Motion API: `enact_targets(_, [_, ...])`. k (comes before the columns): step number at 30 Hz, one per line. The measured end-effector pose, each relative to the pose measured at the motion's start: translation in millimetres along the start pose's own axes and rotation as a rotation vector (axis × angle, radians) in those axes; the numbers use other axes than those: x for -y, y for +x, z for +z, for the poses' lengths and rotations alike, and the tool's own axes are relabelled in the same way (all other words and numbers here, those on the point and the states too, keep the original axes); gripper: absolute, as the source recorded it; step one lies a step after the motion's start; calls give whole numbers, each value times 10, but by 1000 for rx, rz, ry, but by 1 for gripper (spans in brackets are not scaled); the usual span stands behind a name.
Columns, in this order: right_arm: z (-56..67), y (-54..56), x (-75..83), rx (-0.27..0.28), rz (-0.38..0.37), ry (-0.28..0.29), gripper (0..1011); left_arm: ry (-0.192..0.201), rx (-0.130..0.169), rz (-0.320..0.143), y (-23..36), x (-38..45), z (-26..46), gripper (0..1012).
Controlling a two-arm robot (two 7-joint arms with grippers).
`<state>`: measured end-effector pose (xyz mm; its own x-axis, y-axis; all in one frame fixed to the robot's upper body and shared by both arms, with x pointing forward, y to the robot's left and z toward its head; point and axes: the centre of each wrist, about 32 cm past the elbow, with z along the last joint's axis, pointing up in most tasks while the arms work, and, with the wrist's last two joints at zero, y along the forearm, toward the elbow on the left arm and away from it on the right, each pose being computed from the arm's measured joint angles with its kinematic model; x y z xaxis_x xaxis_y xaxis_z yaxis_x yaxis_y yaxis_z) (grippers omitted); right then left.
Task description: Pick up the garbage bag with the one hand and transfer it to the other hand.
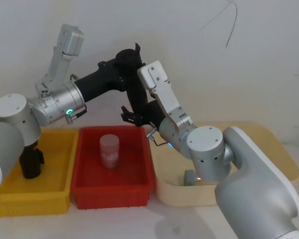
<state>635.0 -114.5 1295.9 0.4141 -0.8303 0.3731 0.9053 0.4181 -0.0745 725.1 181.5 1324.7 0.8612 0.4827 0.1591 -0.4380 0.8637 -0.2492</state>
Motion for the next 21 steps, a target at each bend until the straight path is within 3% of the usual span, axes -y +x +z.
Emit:
enact_targets(11, [-7,-23,-99,-17,-42,7,996,0,0,0,0,0,0,509])
enact_targets(16, [-8,-28,-119,-20,-51,9,908,0,0,0,0,0,0,509])
enact_targets(21, [-9,-32,-136,-23,-58,11,748,0,0,0,0,0,0,509])
